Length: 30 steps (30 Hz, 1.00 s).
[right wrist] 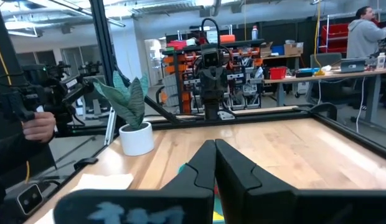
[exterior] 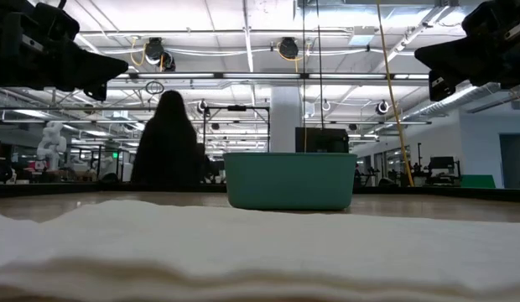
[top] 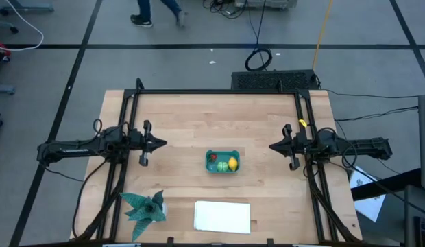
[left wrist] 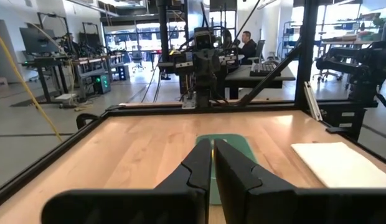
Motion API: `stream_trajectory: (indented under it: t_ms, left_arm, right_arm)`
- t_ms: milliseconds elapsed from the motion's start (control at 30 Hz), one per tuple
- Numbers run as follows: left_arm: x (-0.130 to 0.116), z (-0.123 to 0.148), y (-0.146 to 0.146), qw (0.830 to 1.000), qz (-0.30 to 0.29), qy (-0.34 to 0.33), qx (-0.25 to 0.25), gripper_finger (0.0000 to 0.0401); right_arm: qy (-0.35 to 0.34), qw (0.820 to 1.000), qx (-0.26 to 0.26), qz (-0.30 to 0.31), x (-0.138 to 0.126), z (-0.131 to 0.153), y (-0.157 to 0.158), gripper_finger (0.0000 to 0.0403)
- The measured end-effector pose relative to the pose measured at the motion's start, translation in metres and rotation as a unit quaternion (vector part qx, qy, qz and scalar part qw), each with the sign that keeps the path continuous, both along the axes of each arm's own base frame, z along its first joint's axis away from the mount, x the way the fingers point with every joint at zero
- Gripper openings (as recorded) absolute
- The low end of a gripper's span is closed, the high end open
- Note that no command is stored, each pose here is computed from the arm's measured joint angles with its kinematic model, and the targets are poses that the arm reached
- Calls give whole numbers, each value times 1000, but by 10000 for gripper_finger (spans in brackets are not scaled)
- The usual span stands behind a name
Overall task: Pick and placing Produce into tupperware
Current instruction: Return to Home Position
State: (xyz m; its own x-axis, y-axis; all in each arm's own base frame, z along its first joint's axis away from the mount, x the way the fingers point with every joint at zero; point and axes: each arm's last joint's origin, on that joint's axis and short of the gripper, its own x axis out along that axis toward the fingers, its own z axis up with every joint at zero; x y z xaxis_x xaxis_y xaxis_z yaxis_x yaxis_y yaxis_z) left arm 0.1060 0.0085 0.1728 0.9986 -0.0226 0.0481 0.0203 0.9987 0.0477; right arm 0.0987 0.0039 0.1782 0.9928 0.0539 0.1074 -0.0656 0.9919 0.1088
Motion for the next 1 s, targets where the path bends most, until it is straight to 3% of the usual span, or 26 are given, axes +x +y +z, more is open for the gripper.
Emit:
stream_trajectory:
  t_ms: [1000]
  left_arm:
    - [0,-1,0,1000,5,6,-10,26]
  right_arm:
    - [-4,1000,-10,2,0,1,0,0]
